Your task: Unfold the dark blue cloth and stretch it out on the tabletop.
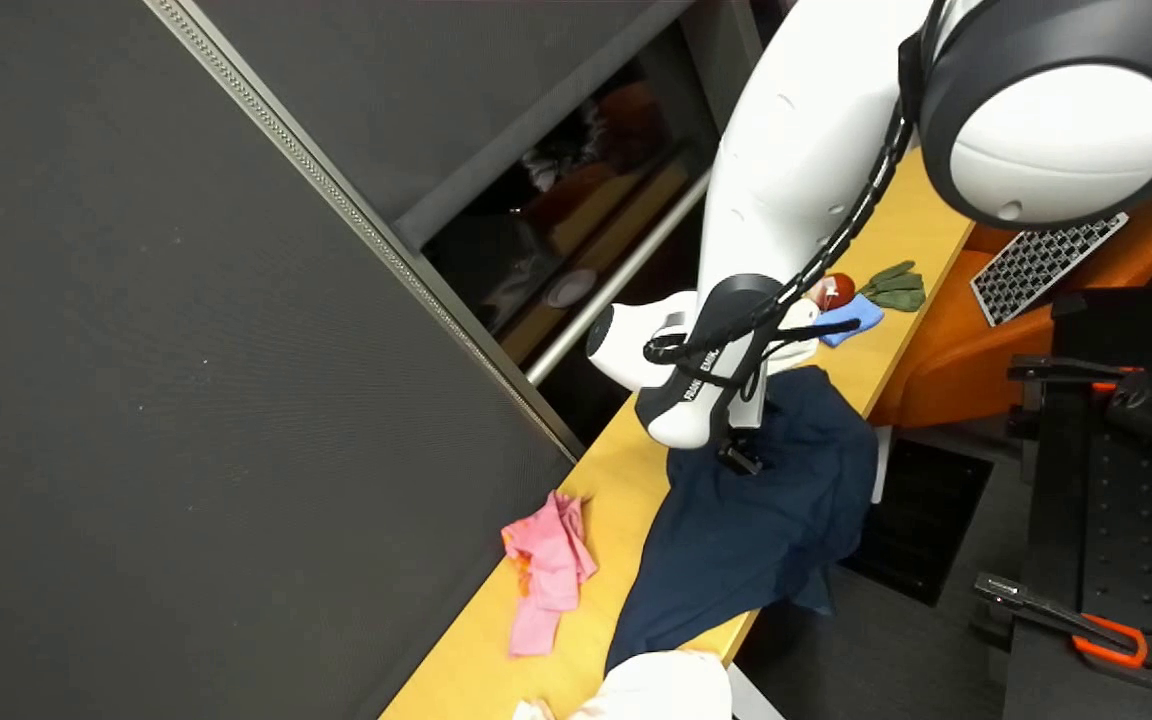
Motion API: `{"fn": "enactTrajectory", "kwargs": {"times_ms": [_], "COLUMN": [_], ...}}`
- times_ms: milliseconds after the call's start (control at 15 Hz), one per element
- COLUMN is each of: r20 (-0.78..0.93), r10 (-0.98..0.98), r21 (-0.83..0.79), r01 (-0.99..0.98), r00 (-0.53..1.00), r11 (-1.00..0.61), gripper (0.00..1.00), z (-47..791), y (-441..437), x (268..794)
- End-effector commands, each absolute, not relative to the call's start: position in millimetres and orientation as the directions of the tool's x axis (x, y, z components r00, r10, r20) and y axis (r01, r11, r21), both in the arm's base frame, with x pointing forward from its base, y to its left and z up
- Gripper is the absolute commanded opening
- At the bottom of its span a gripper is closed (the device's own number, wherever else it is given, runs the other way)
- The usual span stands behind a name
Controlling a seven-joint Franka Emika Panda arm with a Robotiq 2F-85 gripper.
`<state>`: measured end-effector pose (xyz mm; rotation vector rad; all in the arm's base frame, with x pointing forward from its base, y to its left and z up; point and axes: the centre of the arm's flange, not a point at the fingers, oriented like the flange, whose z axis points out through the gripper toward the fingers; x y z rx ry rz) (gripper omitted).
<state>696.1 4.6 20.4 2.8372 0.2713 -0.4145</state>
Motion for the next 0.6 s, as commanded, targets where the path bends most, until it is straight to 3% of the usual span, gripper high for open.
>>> {"fn": "enactTrajectory", "kwargs": {"times_ms": [0, 533], "r20": [-0.185, -0.032], "r10": [0.111, 0.016], "r21": [0.278, 0.297], "r01": [0.16, 0.025], "r00": [0.976, 0.999], "r11": [-0.947, -0.955], "gripper": [1.0, 1.0], "z": [-0.5, -40.8], "y": [3.2, 3.3], "x": [717.6, 738.4]}}
